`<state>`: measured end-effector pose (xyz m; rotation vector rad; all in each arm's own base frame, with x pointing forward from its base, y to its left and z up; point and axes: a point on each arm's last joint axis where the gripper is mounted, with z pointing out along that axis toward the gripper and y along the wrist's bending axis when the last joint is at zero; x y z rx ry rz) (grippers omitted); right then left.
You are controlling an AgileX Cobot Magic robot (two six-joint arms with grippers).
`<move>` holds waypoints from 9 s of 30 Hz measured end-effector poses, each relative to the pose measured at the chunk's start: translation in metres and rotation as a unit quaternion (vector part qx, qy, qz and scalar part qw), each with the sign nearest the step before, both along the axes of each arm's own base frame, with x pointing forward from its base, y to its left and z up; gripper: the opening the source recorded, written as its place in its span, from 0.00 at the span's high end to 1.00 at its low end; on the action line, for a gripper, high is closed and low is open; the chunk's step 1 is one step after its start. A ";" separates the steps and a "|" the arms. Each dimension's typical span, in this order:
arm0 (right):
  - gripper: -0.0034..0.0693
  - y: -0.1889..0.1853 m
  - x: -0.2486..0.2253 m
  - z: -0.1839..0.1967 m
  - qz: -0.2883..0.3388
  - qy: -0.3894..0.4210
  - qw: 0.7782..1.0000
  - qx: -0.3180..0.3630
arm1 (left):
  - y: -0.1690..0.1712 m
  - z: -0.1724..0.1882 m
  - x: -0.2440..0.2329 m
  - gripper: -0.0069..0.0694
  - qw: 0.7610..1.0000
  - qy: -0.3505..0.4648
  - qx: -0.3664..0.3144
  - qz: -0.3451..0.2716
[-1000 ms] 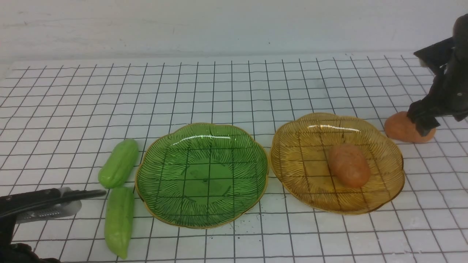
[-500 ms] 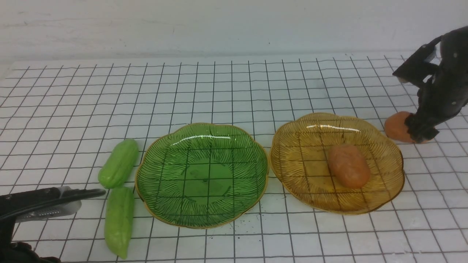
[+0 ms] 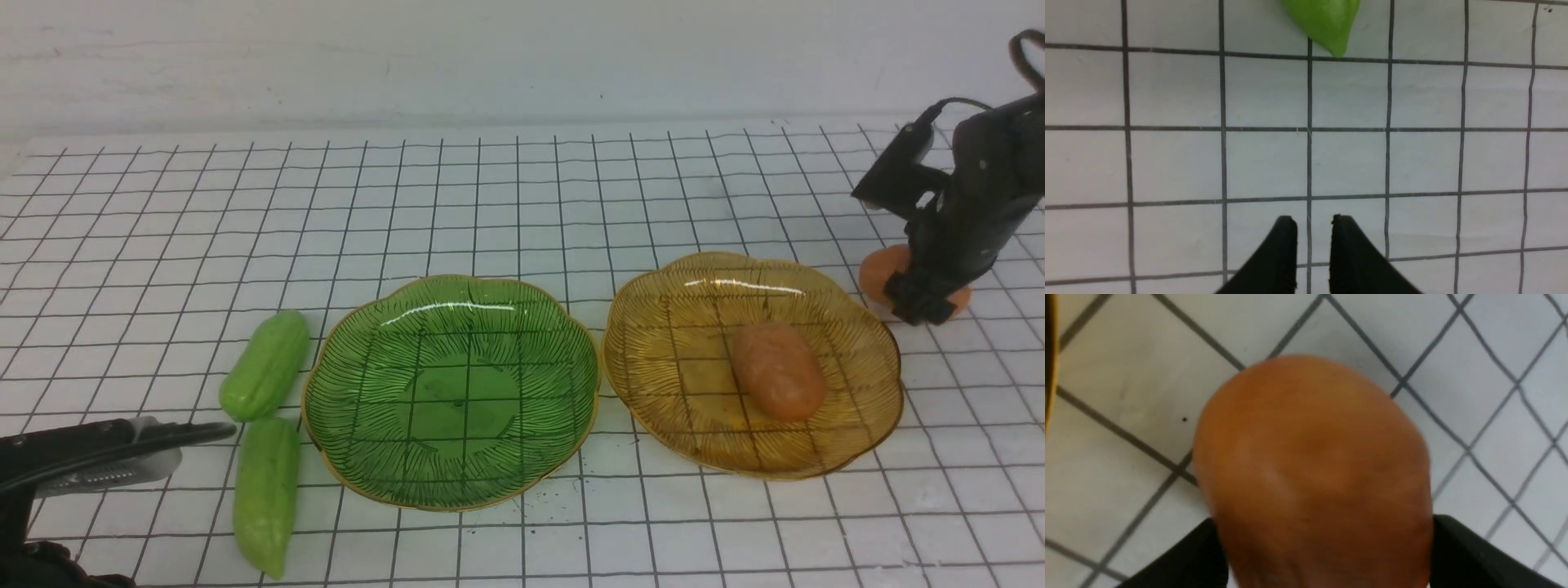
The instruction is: Put different types of vegetables on the plate.
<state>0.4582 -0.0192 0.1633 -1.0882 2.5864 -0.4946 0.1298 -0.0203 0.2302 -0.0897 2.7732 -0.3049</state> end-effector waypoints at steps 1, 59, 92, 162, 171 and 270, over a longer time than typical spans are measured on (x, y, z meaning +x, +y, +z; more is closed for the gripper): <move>0.15 0.000 0.000 -0.003 0.000 0.003 1.000 0.000 | 0.000 0.000 0.000 0.77 1.000 0.000 0.000 0.000; 0.13 0.066 -0.182 0.141 -0.306 0.068 0.896 0.313 | -0.002 0.027 0.042 0.47 0.999 -0.017 -0.017 0.026; 0.32 0.053 -0.299 0.174 -0.264 -0.020 0.901 0.343 | -0.003 -0.062 0.130 0.54 0.991 0.027 -0.049 0.125; 0.32 0.053 -0.299 0.174 -0.262 -0.021 0.903 0.341 | -0.144 -0.001 0.222 0.41 0.993 0.027 -0.044 -0.105; 0.32 0.053 -0.299 0.174 -0.262 -0.021 0.903 0.341 | -0.142 0.016 0.248 0.12 0.992 -0.015 0.008 -0.127; 0.97 0.037 -0.409 0.191 -0.076 -0.375 0.836 0.393 | -0.119 0.002 0.277 0.55 0.983 0.080 0.051 -0.156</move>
